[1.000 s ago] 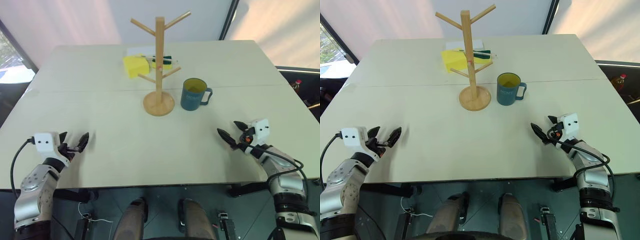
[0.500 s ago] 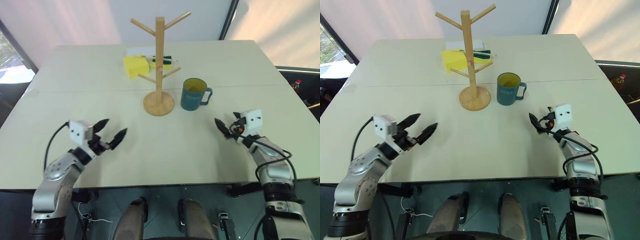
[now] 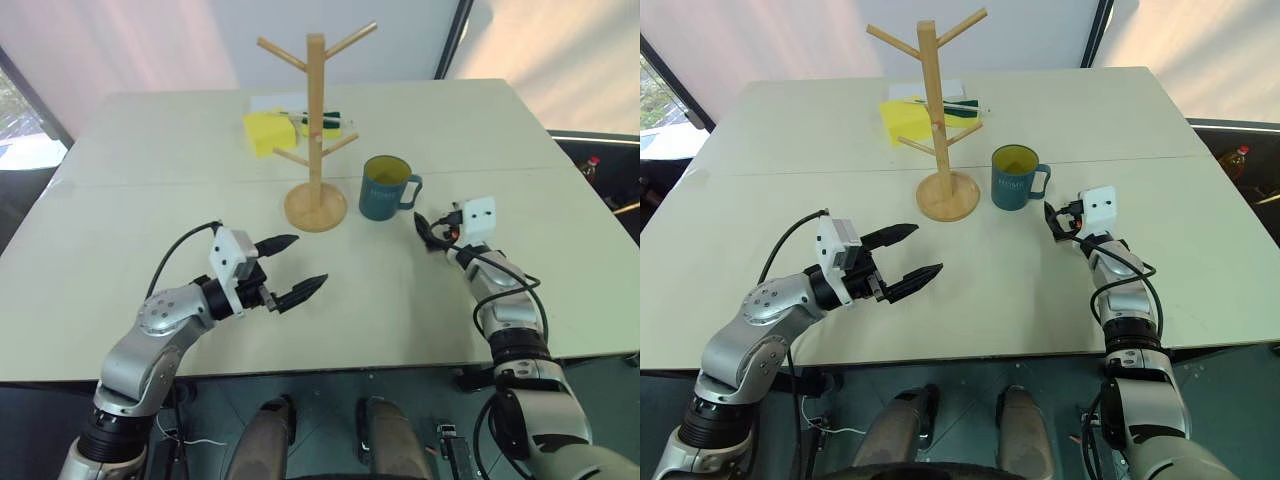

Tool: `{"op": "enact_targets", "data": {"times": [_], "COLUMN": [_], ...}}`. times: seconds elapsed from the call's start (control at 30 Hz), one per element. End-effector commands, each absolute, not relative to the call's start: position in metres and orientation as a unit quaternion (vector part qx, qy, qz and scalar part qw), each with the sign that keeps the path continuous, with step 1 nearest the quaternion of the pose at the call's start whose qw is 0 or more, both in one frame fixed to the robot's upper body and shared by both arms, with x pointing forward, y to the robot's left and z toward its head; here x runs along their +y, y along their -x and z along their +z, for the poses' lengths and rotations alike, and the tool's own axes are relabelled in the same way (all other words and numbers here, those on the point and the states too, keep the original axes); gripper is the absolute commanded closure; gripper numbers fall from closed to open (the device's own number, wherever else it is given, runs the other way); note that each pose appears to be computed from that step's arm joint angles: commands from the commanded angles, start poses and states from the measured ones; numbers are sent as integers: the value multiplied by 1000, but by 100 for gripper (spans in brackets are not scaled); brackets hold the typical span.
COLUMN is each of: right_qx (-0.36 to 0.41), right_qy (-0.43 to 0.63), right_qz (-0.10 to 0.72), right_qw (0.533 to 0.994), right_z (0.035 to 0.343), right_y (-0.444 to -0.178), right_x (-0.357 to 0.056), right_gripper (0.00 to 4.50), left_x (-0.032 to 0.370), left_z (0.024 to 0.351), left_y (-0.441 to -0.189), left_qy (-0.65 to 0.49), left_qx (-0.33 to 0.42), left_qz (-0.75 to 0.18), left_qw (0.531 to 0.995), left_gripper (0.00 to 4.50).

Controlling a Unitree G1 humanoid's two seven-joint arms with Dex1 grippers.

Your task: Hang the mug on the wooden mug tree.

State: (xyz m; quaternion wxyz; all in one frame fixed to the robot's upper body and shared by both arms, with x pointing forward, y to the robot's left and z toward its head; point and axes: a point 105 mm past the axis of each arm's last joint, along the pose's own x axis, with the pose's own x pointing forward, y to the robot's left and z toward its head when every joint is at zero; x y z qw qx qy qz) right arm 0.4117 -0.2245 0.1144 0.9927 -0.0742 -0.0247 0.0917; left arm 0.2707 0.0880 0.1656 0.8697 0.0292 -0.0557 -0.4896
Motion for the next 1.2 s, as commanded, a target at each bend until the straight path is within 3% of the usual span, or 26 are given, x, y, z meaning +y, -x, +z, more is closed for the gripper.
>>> {"op": "enact_targets", "data": {"times": [0.03, 0.63, 0.73, 0.97, 1.1, 1.2], "right_qx": [-59, -49, -48, -56, -67, -101], "right_qy": [81, 71, 65, 56, 71, 166], "right_qz": [98, 112, 114, 131, 145, 201], "right_qw": [990, 990, 990, 988, 985, 960], "right_z": [133, 134, 134, 138, 142, 157], "right_y": [-417, -440, -443, -445, -442, -429], "right_x": [-220, -199, -196, -189, -186, -174], "right_gripper": [4, 4, 89, 446, 446, 446], "left_x": [89, 94, 94, 96, 99, 116], "left_z": [174, 170, 171, 170, 169, 170], "left_y": [-267, -269, -270, -271, -273, -280], "left_qy": [-41, -44, -45, -47, -48, -60], "left_qx": [-72, -68, -70, -69, -70, -74], "left_qz": [-489, -481, -480, -475, -468, -432], "left_qw": [868, 873, 873, 876, 879, 897], "left_gripper": [0, 0, 0, 0, 0, 0]}}
